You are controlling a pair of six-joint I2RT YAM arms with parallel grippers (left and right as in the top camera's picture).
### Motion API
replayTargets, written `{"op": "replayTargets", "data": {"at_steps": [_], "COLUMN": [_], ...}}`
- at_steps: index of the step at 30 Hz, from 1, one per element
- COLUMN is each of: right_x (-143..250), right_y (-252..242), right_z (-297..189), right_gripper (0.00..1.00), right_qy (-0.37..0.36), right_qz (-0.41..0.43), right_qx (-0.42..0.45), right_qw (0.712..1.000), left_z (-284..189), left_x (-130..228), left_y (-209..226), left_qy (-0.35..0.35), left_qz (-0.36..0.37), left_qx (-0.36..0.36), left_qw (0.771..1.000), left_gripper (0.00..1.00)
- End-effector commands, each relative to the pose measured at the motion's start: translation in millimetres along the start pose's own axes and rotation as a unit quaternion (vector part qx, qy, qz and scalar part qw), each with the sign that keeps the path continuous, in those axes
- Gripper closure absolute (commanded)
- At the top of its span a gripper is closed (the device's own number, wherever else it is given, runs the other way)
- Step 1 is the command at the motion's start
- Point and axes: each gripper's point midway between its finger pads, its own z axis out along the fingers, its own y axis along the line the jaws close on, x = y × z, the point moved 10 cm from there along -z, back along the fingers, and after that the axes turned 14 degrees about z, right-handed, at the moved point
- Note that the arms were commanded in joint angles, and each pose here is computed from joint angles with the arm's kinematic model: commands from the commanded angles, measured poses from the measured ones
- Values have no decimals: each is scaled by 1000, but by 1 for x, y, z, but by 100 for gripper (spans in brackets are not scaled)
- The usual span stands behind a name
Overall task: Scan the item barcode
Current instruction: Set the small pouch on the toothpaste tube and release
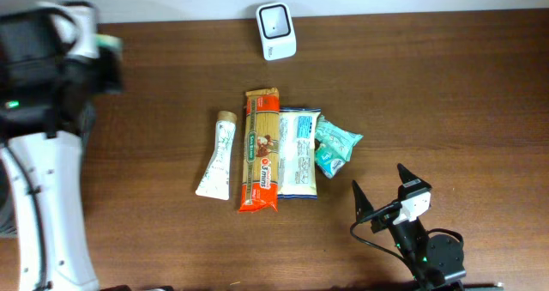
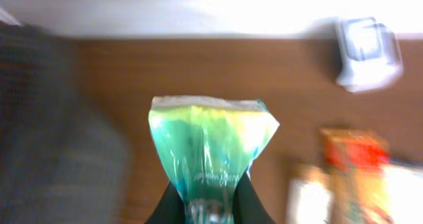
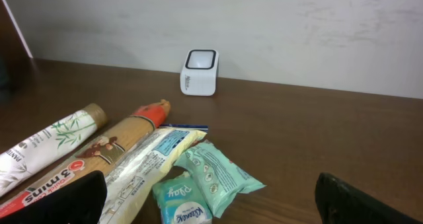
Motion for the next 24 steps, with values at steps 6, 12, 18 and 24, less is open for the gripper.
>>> {"op": "replayTargets", "data": {"at_steps": [6,12,18,24], "right_x": [2,2,2,2], "right_y": [-2,-2,-2,-2], "right_z": [0,0,0,0], "right_gripper": [1,1,1,1], "right_qy": [0,0,0,0], "right_qz": [2,2,2,2], "right_qx": [7,7,7,7], "right_qw": [1000,1000,1000,1000], "left_z": [49,109,135,136], "left_x": [25,70,89,86], "left_y": [-134,-196,-212,-213], "left_qy": [155,238,272,260], "left_qz": [87,106,107,104], "left_qx": [219,287,299,307], "left_qw": [960,922,908,909], "left_gripper": [100,100,90,1]}}
